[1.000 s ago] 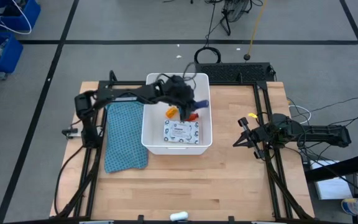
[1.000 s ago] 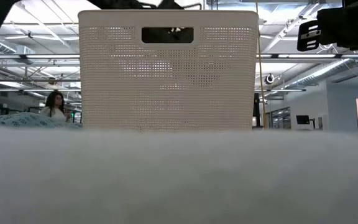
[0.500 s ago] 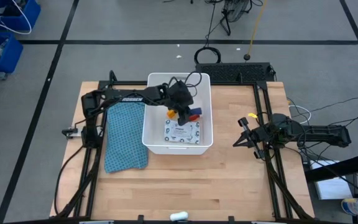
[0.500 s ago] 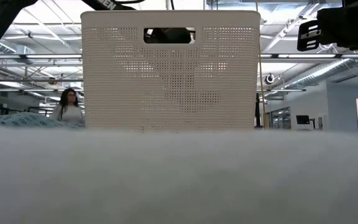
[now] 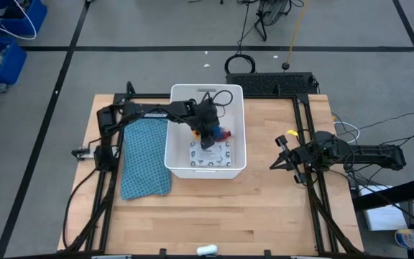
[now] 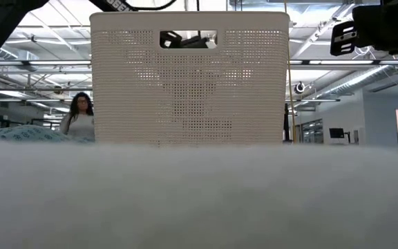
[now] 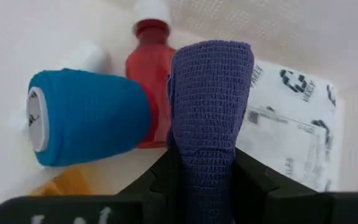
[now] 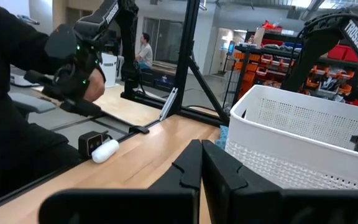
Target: Pick & place medical supplies in basket/bin
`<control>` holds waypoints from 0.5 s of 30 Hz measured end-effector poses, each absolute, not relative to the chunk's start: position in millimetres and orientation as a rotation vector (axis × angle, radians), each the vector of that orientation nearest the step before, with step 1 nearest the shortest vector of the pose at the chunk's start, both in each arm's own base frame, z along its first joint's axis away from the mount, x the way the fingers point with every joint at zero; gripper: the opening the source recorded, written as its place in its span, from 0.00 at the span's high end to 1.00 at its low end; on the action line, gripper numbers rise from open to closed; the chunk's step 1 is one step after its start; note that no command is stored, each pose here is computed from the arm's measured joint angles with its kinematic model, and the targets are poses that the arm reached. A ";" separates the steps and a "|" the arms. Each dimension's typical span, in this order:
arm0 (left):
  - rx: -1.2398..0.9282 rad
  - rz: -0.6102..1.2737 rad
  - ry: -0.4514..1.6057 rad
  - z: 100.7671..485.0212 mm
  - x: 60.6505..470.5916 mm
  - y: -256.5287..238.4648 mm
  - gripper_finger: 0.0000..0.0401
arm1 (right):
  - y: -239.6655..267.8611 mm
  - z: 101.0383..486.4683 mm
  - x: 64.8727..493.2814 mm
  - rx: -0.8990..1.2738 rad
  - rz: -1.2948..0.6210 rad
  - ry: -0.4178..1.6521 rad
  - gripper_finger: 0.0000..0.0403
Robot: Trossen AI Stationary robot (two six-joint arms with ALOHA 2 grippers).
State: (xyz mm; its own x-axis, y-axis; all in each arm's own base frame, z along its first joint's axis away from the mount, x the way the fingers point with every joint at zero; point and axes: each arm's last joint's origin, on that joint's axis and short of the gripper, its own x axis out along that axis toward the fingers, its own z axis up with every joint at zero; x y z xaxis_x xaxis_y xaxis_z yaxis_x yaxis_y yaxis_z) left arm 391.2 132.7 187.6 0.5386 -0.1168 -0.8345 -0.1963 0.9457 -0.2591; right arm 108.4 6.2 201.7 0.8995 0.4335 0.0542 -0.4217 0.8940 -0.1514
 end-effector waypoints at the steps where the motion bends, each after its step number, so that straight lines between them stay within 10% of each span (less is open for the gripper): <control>1: -0.352 0.045 1.011 185.3 391.5 133.0 0.75 | 6.2 201.7 108.4 -0.137 0.444 -0.087 1.00; 15: -0.300 0.029 1.012 187.3 391.9 127.6 0.63 | 6.2 202.2 108.4 -0.135 0.444 -0.091 1.00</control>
State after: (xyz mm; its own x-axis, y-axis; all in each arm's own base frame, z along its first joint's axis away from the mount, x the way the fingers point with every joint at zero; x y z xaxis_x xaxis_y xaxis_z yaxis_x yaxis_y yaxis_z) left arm 391.9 127.6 187.3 0.5334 -0.1145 -0.8381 -0.1616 0.9588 -0.2338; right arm 108.4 6.2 202.2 0.8993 0.4335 0.0583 -0.4214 0.8944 -0.1499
